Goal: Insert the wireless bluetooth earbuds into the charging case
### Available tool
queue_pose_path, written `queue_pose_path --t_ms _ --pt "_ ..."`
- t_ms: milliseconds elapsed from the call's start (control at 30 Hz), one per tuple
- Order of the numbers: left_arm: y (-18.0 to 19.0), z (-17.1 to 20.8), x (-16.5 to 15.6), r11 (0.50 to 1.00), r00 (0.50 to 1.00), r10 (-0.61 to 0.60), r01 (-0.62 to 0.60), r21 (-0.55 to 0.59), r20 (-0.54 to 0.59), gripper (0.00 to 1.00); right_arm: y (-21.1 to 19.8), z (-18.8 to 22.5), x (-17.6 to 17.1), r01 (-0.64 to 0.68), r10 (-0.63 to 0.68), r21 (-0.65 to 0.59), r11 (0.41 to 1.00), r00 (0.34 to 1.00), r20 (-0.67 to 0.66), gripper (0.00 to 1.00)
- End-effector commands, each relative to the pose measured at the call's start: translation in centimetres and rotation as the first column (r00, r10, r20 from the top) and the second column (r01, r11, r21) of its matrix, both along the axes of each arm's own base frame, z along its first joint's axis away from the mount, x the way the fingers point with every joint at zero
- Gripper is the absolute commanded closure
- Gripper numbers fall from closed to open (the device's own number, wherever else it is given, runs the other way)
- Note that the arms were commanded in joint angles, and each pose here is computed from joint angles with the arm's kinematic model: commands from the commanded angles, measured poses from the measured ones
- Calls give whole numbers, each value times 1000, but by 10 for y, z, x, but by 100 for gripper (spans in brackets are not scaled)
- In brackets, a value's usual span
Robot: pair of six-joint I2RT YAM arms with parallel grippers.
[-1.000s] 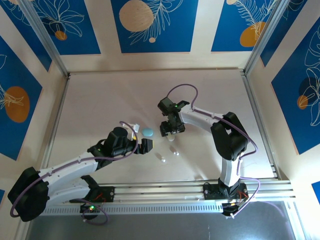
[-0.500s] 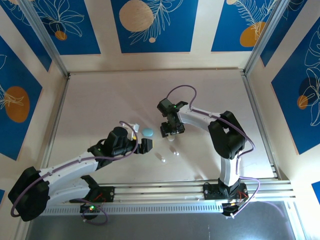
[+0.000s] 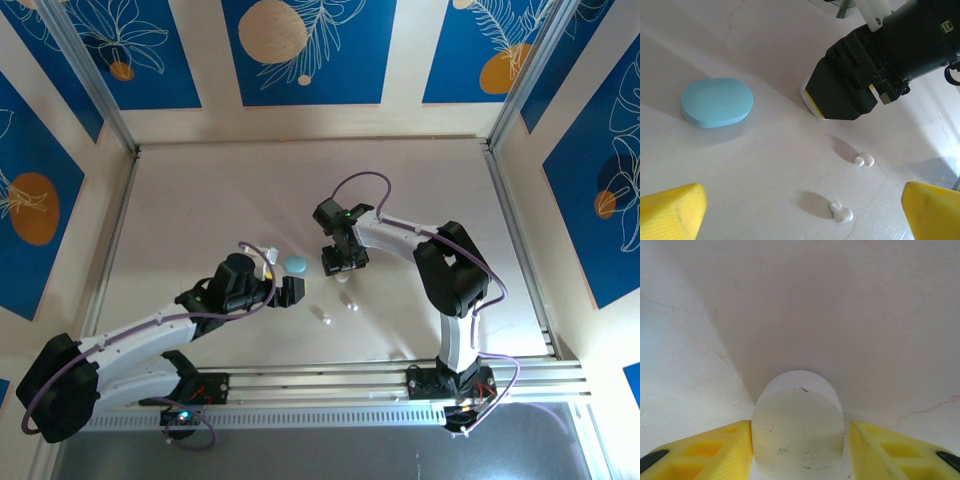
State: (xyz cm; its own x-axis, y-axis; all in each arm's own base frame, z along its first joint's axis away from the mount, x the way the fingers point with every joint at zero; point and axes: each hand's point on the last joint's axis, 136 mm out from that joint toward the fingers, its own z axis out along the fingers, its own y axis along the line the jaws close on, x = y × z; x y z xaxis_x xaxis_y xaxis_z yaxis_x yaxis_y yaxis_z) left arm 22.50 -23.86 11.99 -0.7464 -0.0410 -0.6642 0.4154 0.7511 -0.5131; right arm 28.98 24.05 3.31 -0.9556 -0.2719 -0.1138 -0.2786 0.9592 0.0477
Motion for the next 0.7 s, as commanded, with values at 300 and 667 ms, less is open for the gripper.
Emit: queue_pose_path --t_ms 300,667 --pt "-3 10 6 999 1000 5 -5 -32 10 0 3 9 -1 3 -3 37 999 1000 0 56" --pt "-5 13 7 999 1000 6 -5 -42 10 0 1 4 -4 5 -4 46 999 1000 -14 53"
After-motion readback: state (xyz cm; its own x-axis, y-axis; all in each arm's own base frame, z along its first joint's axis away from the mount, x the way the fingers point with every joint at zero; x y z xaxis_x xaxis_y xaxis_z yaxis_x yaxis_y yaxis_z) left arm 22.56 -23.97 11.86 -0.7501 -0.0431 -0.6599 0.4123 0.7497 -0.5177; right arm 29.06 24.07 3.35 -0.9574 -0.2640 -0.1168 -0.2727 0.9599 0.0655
